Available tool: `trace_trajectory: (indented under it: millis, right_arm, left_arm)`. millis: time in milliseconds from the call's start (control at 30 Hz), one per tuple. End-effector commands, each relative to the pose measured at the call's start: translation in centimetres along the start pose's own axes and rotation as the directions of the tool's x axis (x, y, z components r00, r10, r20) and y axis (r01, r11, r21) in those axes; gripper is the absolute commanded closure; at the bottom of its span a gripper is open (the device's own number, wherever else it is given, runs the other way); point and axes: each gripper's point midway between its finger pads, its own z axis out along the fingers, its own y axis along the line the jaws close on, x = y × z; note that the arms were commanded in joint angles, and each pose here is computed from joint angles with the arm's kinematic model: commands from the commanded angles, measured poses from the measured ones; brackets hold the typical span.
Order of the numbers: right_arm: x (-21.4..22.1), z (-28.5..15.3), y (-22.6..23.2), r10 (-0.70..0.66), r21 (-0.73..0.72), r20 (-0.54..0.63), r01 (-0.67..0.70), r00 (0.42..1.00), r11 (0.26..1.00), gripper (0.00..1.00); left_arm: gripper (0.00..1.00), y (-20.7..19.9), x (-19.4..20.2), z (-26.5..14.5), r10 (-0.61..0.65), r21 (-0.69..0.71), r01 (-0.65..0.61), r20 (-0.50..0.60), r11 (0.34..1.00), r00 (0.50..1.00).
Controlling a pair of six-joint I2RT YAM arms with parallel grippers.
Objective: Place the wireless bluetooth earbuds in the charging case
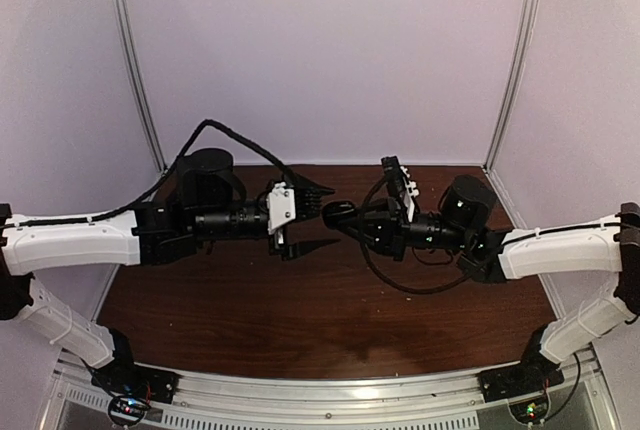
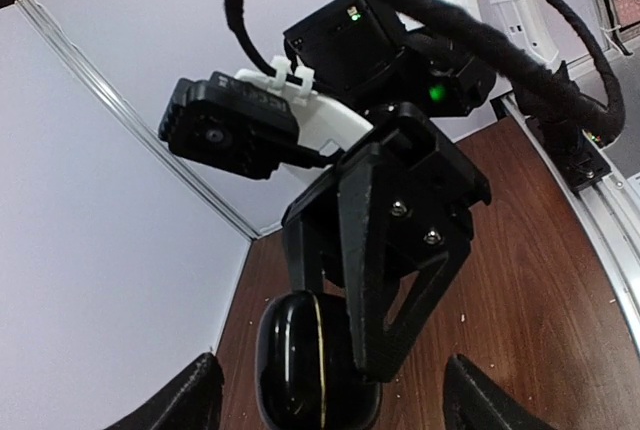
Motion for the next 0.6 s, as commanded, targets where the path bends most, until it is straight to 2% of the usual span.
trace_trajectory:
  millis: [0, 400, 567]
  right_arm:
    - [-0.2, 0.6, -0.9, 0.110, 0.019, -0.001, -0.110, 0.994, 0.994, 1.00]
    - [-0.8, 0.8, -0.5, 0.177, -0.012, 0.023, -0.176, 0.984, 0.984, 1.00]
    - [-0.7, 0.8, -0.4, 0.192, -0.021, 0.023, -0.191, 0.981, 0.981, 1.00]
  left_arm:
    - [0.26, 1.4, 0.3, 0.6, 0.059, -0.087, -0.060, -0.019, 0.994, 0.998]
    - [0.34, 0.2, 2.3, 1.8, 0.096, -0.056, -0.102, -0.106, 0.993, 0.990]
    - [0.41, 0.2, 2.5, 1.9, 0.102, -0.060, -0.109, -0.120, 0.992, 0.988]
